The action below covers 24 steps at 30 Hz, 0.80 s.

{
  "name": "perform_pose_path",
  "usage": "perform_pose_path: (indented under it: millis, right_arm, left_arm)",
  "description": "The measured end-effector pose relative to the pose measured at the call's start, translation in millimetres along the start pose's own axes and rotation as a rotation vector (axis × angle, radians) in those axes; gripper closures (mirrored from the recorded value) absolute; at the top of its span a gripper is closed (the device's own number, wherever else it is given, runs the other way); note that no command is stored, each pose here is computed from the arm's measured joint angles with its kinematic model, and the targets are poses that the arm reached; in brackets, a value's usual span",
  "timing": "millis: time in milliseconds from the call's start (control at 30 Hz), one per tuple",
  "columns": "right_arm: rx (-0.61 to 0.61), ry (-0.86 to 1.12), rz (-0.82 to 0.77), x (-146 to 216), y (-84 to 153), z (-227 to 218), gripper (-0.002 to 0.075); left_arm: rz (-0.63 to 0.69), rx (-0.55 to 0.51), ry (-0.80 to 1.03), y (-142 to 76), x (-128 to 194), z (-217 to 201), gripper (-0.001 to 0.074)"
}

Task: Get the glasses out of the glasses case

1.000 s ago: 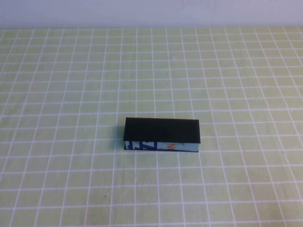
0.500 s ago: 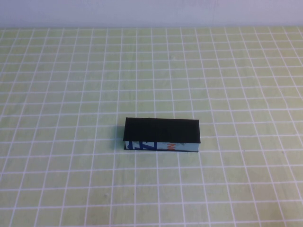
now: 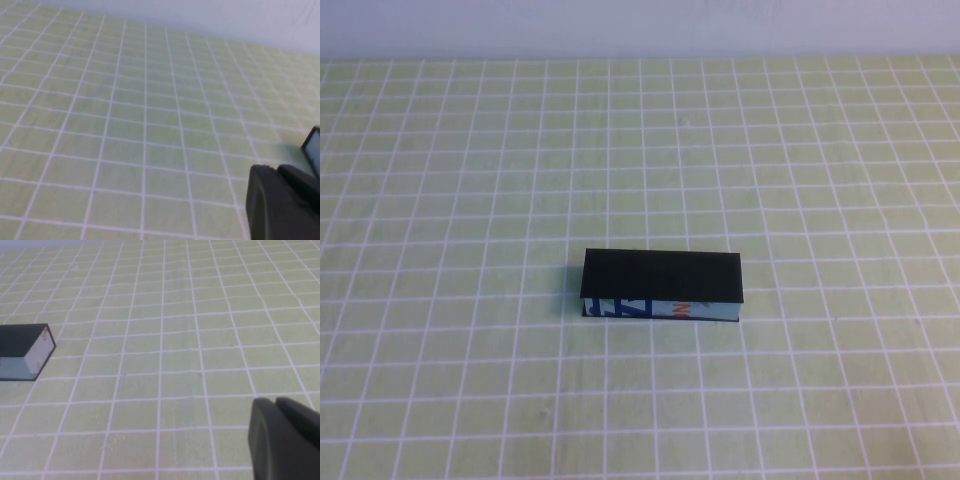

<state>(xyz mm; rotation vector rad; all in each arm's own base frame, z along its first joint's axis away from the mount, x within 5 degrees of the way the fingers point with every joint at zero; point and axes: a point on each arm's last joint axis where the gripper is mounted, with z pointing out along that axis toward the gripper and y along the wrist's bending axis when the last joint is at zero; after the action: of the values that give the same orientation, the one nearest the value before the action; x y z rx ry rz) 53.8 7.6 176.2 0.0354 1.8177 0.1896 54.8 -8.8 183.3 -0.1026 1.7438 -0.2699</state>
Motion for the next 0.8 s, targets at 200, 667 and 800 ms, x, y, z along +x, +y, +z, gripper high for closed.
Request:
perform_pose_path:
  millis: [200, 667, 800]
  right_arm:
    - [0.000, 0.000, 0.000, 0.0, 0.0, 0.0, 0.0743]
    - [0.000, 0.000, 0.000, 0.0, 0.0, 0.0, 0.0743]
    - [0.000, 0.000, 0.000, 0.0, 0.0, 0.0, 0.0743]
  left_arm:
    - [-0.230, 0.049, -0.083, -3.6, -8.0, -0.4, 0.0739]
    - [-0.320, 0.106, 0.140, -24.4, -43.4, -1.3, 0.0739]
    - [-0.220, 0.121, 0.387, -36.8, -65.9, 11.5, 0.0739]
